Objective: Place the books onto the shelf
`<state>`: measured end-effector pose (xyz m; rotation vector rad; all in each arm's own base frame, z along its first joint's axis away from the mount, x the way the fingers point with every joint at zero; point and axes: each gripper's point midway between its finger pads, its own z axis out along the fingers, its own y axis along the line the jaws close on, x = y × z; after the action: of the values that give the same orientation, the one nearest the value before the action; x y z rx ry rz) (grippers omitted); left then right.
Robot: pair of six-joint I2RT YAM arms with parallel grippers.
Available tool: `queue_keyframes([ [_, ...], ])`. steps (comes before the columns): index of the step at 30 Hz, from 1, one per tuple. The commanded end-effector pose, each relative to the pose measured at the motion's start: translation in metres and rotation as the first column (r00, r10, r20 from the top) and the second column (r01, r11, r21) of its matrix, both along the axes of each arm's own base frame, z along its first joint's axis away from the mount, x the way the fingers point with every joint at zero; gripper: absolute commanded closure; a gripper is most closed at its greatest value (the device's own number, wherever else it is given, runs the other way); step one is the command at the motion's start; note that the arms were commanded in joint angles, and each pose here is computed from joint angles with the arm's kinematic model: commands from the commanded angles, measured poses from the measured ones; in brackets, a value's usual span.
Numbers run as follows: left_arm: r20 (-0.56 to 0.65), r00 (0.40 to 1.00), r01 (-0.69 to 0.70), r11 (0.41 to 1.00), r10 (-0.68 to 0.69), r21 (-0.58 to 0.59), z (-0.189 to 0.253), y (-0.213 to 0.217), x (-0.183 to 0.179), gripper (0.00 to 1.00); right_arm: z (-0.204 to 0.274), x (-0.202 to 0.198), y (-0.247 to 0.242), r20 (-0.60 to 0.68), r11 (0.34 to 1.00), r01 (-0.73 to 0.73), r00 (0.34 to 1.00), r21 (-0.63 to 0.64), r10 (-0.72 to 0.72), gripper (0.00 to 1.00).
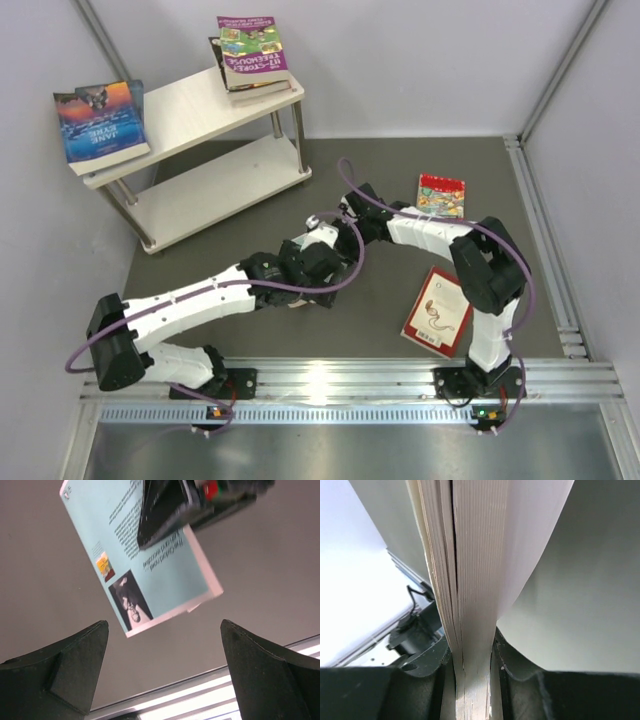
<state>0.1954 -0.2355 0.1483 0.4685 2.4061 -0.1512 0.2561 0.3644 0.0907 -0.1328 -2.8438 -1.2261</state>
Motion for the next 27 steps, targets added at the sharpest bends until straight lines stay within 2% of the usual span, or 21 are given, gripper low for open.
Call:
queue_keyframes([
  [1, 0.115, 0.993, -0.019, 0.998, 0.011, 0.065, 0.018, 0.008, 0.006, 0.01, 0.066, 0.012, -0.004, 0.055, 0.992, -0.023, 0.998, 0.121, 0.017, 1.00],
  [10, 0.131, 0.988, 0.048, 0.963, -0.086, 0.267, -0.002, 0.000, -0.001, 0.03, 0.075, -0.005, -0.020, 0.002, 0.988, -0.082, 0.997, 0.134, 0.083, 1.00],
  [20, 0.111, 0.972, 0.172, 0.952, -0.206, 0.254, -0.006, -0.026, -0.002, 0.09, 0.079, -0.028, -0.028, -0.041, 0.980, -0.121, 0.991, 0.160, 0.129, 1.00],
  [26, 0.104, 0.970, 0.177, 0.935, -0.218, 0.307, -0.016, -0.035, 0.002, 0.10, 0.079, -0.037, -0.027, -0.070, 0.972, -0.148, 0.984, 0.181, 0.163, 1.00],
  [27, 0.102, 0.971, 0.172, 0.929, -0.216, 0.328, -0.019, -0.035, 0.003, 0.13, 0.079, -0.038, -0.027, -0.076, 0.971, -0.152, 0.983, 0.183, 0.168, 1.00],
])
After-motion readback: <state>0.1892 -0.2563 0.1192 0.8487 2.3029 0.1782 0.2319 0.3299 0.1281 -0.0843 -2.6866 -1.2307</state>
